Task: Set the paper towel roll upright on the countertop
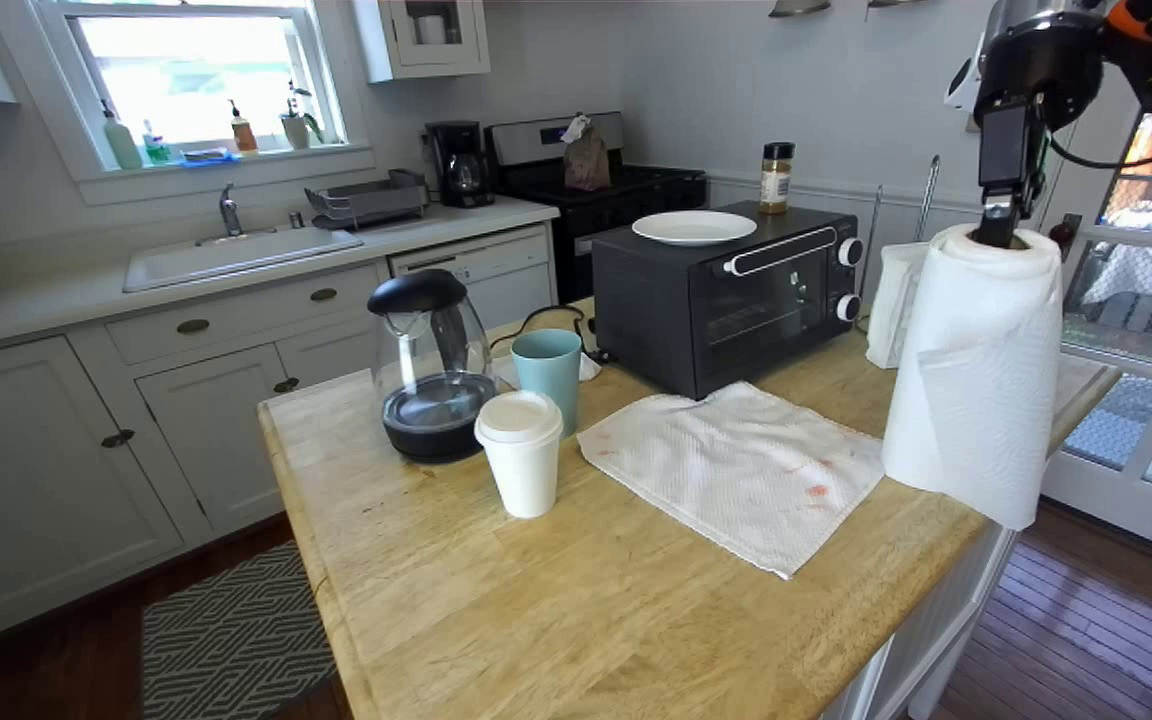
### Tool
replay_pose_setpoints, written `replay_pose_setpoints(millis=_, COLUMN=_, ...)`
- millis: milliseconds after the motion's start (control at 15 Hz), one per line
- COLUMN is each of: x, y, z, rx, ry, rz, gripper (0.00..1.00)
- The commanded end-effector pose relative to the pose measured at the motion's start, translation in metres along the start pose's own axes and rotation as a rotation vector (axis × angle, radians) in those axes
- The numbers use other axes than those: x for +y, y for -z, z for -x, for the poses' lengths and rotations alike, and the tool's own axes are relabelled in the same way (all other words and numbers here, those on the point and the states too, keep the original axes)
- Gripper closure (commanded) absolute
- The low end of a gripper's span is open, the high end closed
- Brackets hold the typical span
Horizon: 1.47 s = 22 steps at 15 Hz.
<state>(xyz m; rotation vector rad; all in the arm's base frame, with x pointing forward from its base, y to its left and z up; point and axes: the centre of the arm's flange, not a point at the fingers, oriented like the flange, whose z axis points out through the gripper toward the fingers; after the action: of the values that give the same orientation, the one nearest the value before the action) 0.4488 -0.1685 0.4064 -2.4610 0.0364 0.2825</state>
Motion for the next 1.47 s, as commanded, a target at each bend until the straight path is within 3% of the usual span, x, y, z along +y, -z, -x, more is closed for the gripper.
replay_pose_setpoints(millis=0, x=0.008, y=0.015, z=-0.001, rx=0.04, ry=0.018, rz=-0.074, gripper=0.99)
replay_pose_setpoints(millis=467, x=0.021, y=0.017, z=0.001, rx=0.056, ry=-0.004, rz=-0.072, gripper=0.99)
replay_pose_setpoints(millis=600, x=0.021, y=0.017, z=0.0, rx=0.057, ry=-0.005, rz=-0.062, gripper=0.7)
replay_pose_setpoints(millis=1267, x=-0.005, y=0.042, z=0.003, rx=0.132, ry=0.025, rz=0.025, gripper=0.02)
replay_pose_setpoints(millis=1400, x=-0.013, y=0.052, z=0.007, rx=0.16, ry=0.034, rz=0.044, gripper=0.0)
